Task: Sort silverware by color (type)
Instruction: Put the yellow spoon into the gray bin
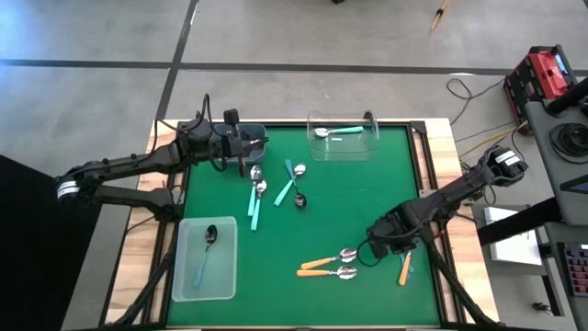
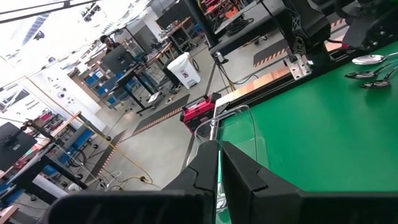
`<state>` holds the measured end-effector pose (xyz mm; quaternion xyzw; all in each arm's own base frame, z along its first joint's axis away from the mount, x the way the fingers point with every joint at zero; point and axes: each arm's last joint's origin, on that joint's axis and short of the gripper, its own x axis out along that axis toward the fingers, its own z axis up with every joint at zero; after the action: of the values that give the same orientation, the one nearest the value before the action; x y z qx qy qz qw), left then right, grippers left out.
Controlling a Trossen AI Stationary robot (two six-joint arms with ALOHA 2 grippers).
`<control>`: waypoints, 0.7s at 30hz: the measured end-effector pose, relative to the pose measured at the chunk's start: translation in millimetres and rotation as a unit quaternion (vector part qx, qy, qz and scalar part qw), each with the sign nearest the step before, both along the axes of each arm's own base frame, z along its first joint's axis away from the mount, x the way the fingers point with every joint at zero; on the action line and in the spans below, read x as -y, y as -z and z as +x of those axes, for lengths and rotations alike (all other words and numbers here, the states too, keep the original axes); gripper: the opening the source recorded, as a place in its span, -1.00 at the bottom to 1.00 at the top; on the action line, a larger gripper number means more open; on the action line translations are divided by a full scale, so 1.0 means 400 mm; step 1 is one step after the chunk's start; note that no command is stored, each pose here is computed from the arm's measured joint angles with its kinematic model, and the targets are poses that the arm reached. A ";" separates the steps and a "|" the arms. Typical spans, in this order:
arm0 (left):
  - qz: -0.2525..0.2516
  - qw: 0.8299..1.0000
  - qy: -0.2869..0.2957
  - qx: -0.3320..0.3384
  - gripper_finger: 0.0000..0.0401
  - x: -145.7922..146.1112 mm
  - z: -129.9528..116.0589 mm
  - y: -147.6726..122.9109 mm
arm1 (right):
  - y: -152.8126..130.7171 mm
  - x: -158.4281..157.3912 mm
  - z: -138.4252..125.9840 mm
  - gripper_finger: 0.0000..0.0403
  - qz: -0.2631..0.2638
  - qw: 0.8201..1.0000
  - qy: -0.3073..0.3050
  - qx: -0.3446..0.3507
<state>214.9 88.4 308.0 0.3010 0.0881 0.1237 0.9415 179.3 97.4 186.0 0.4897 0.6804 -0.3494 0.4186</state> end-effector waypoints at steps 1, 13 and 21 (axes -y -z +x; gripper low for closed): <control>0.000 1.000 0.000 0.000 -1.00 0.000 0.000 0.000 | 0.002 -0.001 -0.004 -0.96 0.003 1.000 0.001 -0.008; 0.000 1.000 0.000 0.000 -0.99 0.000 0.000 0.000 | 0.005 0.010 -0.035 -0.96 -0.018 0.998 -0.004 -0.067; -0.001 1.000 0.000 0.000 -0.99 0.000 0.000 0.000 | 0.035 0.021 -0.056 -0.96 -0.022 0.996 -0.031 -0.077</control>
<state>215.0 88.4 307.9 0.3004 0.0886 0.1236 0.9416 156.9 89.2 171.9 0.4308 0.7175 -0.3881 0.3860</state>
